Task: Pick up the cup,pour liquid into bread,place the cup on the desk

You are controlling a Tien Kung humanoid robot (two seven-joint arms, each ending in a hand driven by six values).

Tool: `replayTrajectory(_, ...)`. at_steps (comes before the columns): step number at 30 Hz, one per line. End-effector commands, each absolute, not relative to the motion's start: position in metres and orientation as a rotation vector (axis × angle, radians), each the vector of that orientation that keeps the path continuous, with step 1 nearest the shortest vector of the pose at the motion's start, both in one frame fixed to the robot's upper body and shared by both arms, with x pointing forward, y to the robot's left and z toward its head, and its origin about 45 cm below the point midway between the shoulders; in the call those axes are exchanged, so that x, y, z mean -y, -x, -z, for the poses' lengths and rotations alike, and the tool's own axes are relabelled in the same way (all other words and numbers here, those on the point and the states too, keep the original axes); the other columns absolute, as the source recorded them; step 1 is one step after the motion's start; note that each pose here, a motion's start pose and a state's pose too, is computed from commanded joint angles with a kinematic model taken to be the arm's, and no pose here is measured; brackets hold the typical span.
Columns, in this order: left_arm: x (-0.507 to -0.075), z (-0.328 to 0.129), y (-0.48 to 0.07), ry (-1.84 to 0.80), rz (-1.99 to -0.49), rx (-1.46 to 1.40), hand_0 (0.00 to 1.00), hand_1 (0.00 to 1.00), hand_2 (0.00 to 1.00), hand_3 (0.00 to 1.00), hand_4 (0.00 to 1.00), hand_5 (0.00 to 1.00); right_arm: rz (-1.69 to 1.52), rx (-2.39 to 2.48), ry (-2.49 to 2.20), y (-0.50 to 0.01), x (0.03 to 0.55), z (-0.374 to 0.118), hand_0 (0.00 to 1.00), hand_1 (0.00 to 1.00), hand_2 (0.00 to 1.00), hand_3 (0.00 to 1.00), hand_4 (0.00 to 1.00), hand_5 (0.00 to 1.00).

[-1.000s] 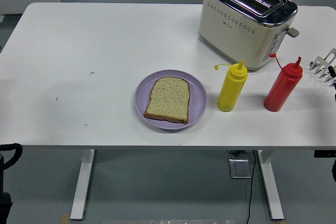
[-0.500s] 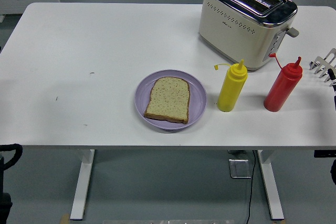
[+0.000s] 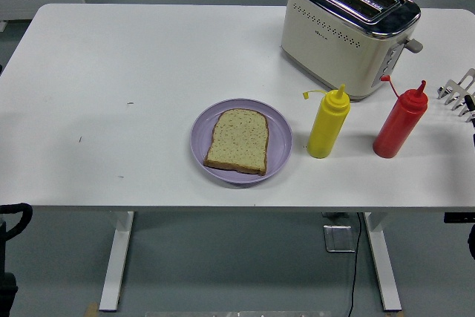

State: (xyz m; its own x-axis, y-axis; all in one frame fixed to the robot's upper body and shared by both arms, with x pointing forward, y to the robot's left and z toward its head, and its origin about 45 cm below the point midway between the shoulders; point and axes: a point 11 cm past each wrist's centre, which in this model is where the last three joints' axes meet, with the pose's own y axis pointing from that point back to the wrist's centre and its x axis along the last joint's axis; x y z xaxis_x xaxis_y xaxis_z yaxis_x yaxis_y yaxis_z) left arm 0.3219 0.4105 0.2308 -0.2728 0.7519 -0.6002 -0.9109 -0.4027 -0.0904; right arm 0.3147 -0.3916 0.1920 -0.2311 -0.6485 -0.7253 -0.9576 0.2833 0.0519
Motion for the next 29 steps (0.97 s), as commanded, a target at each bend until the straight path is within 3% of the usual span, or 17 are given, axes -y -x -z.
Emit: replayTrajectory(29, -0.4112, -0.2336, -0.3229, 0.703, -1.876, -0.322, 0.720, 0.742, 0.752, 0.678, 0.659, 0.998, -0.651, -1.973, 1.438, -0.3145, 0.3920, -0.1927, 0.849, 0.784, 0.822, 0.886, 0.724, 0.741)
